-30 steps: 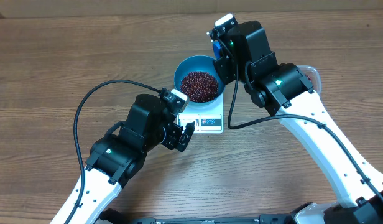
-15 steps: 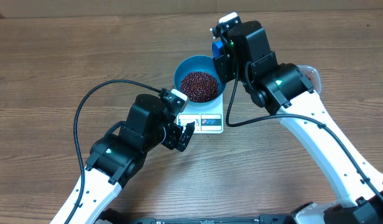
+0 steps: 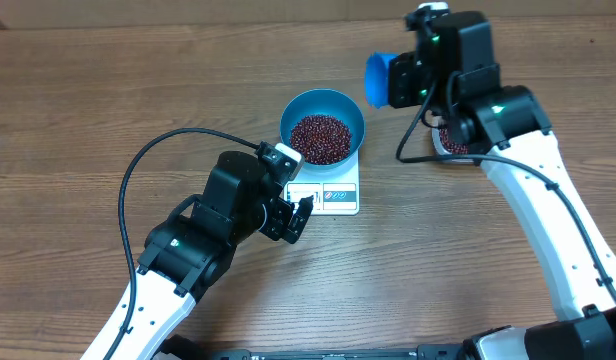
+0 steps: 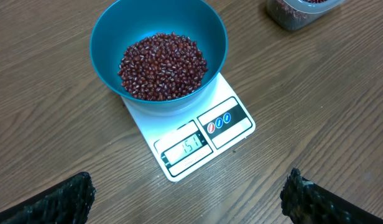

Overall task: Scoop item into bowl and weigh 150g on scale
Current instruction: 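Move the blue cup back right toward the bean tub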

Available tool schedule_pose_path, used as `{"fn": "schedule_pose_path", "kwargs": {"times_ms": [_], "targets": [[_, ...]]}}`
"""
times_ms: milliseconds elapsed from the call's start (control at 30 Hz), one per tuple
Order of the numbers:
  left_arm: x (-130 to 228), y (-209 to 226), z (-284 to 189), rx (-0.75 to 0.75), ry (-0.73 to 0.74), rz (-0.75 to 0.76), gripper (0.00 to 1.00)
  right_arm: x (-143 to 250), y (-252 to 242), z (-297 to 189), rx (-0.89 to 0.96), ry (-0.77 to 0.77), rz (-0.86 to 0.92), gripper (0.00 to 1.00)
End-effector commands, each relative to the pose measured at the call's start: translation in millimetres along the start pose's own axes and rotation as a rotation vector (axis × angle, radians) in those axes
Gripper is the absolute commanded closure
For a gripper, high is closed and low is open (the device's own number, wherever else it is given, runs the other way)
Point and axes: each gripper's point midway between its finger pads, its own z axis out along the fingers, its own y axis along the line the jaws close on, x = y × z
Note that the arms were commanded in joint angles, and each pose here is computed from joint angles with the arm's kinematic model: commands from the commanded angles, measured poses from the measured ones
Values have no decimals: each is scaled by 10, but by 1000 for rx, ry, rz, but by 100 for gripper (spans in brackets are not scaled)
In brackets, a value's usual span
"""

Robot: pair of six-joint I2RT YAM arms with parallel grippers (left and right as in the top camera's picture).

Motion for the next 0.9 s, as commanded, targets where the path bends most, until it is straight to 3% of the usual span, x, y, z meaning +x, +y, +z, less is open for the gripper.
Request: {"fn": "schedule_pose_path", "kwargs": {"times_ms": [0,533,867], "targets": [[-84,1,-43,5,-22,10,1,-127,41,-146,-40,-33,25,96],[-82,1,-43,5,-21,10,1,-30,-308,-163,141,-3,29,96],[-82,1,-43,5,-21,10,0,-15,-320,-164,148,3,29,96]]}}
